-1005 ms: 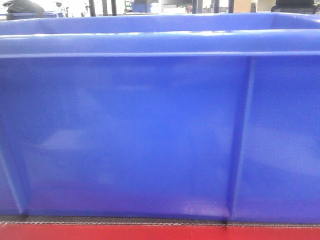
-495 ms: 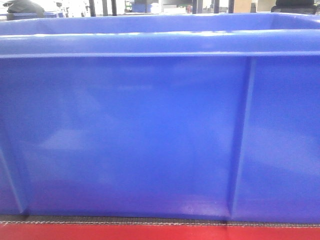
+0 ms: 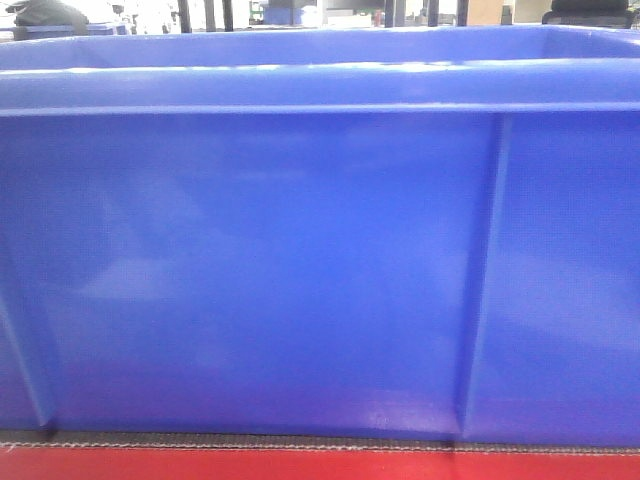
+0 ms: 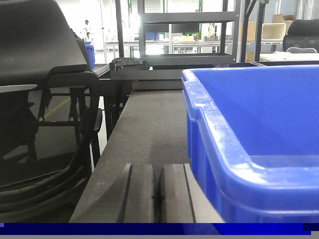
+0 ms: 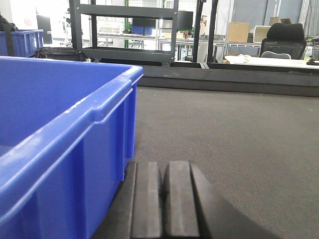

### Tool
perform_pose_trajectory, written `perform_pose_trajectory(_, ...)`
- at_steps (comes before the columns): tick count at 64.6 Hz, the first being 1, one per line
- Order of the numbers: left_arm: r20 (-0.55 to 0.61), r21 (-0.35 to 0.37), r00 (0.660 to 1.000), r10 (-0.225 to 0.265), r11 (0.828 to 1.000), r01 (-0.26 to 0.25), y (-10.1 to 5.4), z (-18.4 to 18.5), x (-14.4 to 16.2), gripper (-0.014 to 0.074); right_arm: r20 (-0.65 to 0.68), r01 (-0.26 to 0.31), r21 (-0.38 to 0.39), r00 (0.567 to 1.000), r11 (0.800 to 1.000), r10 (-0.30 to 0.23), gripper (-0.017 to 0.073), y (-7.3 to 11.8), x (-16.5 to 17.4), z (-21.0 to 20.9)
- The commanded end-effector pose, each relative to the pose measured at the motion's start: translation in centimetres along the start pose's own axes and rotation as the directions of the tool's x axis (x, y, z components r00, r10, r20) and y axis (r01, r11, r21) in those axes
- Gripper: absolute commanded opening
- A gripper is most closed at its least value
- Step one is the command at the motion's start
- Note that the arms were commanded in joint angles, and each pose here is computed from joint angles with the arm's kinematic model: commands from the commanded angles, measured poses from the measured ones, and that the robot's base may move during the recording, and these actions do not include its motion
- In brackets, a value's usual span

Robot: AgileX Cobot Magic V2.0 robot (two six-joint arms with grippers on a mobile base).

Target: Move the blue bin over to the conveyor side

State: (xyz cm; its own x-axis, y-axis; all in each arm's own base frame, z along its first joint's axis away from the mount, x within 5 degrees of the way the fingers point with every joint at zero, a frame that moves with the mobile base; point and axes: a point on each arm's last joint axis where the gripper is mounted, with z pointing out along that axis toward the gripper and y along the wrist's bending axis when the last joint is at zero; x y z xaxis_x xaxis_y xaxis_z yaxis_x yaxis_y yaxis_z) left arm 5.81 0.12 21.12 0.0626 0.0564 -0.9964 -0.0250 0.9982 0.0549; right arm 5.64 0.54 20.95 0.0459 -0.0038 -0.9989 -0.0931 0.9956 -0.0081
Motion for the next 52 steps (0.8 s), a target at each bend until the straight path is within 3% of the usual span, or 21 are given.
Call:
perform_pose_trajectory(1, 0.028, 0.003, 1.0, -0.01, 1.0, 0.009, 0.0, -0.07, -0.29, 0.0004, 0.013, 0.008, -0.001, 1.0, 1.0, -0.008, -0.0088, 0.0, -0.11, -0.03)
perform_pose_trajectory(52, 0.028, 0.003, 1.0, -0.01, 1.0, 0.009, 0.0, -0.07, -0.29, 0.0004, 0.013, 0.008, -0.001, 1.0, 1.0, -0.008, -0.0088, 0.0, -0.11, -0.03)
